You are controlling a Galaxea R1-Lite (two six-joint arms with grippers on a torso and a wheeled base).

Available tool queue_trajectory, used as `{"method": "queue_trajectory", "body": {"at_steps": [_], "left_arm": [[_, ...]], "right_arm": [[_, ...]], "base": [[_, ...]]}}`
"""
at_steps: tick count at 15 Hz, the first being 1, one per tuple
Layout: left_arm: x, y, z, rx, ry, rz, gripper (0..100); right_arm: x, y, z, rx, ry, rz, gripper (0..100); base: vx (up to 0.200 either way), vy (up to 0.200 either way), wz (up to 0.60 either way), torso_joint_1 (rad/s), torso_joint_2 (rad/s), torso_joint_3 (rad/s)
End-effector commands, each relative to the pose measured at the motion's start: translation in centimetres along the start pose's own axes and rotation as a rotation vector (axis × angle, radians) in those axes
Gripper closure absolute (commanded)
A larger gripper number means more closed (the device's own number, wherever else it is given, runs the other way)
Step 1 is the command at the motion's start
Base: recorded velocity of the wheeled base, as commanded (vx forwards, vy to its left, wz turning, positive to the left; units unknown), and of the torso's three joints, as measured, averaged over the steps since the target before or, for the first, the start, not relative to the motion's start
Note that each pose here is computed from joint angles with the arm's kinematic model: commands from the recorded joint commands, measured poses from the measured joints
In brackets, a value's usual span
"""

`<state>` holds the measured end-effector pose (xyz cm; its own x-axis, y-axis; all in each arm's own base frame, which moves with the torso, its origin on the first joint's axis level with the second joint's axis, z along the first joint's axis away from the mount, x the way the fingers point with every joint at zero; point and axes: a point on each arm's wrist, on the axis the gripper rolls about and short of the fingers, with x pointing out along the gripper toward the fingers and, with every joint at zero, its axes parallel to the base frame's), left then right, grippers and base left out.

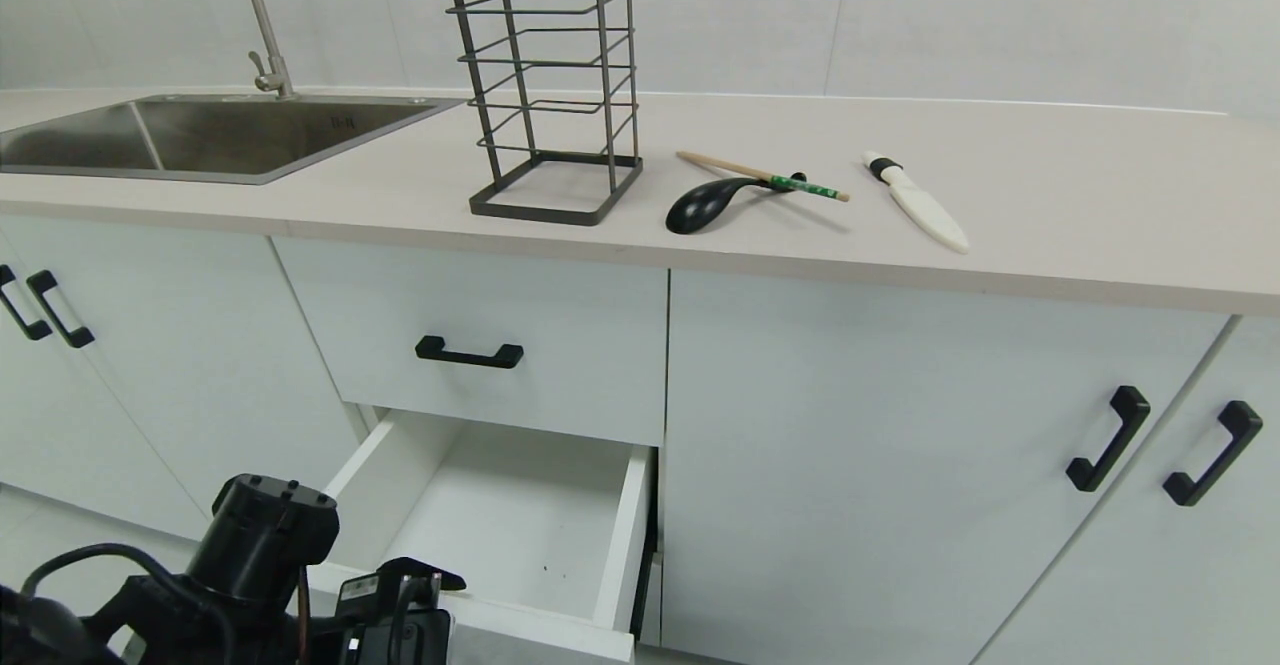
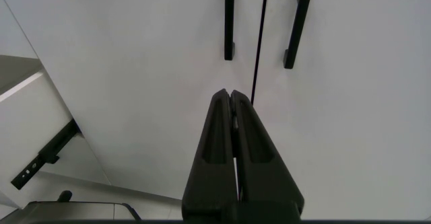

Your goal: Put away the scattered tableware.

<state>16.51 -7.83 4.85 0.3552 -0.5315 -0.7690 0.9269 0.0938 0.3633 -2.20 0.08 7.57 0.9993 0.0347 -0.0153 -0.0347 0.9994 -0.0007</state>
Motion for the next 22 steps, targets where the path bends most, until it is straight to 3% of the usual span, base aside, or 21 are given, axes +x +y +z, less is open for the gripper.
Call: {"method": "queue_trajectory", "body": {"at_steps": [1,4,6,8,9,10,12,13,14,15,16,17,18,22], "left_arm": [[-0.6,-0.2,0.4,0.006,-0.018,0.022,0],[-2.6,-1.4,0.8,0.015,-0.083,0.062,0],[-5.0,-2.2,2.6,-0.032,-0.225,0.111,0],[-7.2,-2.0,3.8,-0.130,-0.336,0.203,0],[-8.0,-2.0,3.9,-0.168,-0.365,0.236,0],[-9.0,-2.2,4.1,-0.230,-0.408,0.277,0],[-10.7,-2.4,3.9,-0.336,-0.428,0.405,0],[-11.1,-2.5,3.8,-0.364,-0.436,0.430,0],[-12.3,-2.7,3.5,-0.462,-0.469,0.517,0],[-13.2,-2.7,3.1,-0.506,-0.476,0.595,0],[-15.2,-2.9,2.6,-0.551,-0.493,0.779,0],[-16.3,-3.3,2.2,-0.568,-0.501,0.889,0],[-17.3,-4.4,2.2,-0.551,-0.531,0.980,0],[-18.1,-10.5,1.7,-0.404,-0.680,1.134,0]], "right_arm": [[0.0,0.0,0.0,0.000,0.002,0.001,100],[0.0,0.0,0.0,0.000,0.002,0.001,100],[0.0,0.0,0.0,0.000,0.002,0.001,100],[0.0,0.0,0.0,0.000,0.002,0.001,100],[0.0,0.0,0.0,0.000,0.002,0.001,100],[0.0,0.0,0.0,0.000,0.002,0.001,100],[0.0,0.0,0.0,0.000,0.002,0.001,100],[0.0,0.0,0.0,0.000,0.002,0.001,100],[0.0,0.0,0.0,0.000,0.002,0.001,100],[0.0,0.0,0.0,0.000,0.002,0.001,100],[0.0,0.0,0.0,0.000,0.002,0.001,100],[0.0,0.0,0.0,0.000,0.002,0.001,100],[0.0,0.0,0.0,0.000,0.002,0.001,100],[0.0,0.0,0.0,0.000,0.002,0.001,100]], "base": [[0.000,0.000,0.00,0.000,0.00,0.000],[0.000,0.000,0.00,0.000,0.00,0.000],[0.000,0.000,0.00,0.000,0.00,0.000],[0.000,0.000,0.00,0.000,0.00,0.000],[0.000,0.000,0.00,0.000,0.00,0.000],[0.000,0.000,0.00,0.000,0.00,0.000],[0.000,0.000,0.00,0.000,0.00,0.000],[0.000,0.000,0.00,0.000,0.00,0.000],[0.000,0.000,0.00,0.000,0.00,0.000],[0.000,0.000,0.00,0.000,0.00,0.000],[0.000,0.000,0.00,0.000,0.00,0.000],[0.000,0.000,0.00,0.000,0.00,0.000],[0.000,0.000,0.00,0.000,0.00,0.000],[0.000,0.000,0.00,0.000,0.00,0.000]]}}
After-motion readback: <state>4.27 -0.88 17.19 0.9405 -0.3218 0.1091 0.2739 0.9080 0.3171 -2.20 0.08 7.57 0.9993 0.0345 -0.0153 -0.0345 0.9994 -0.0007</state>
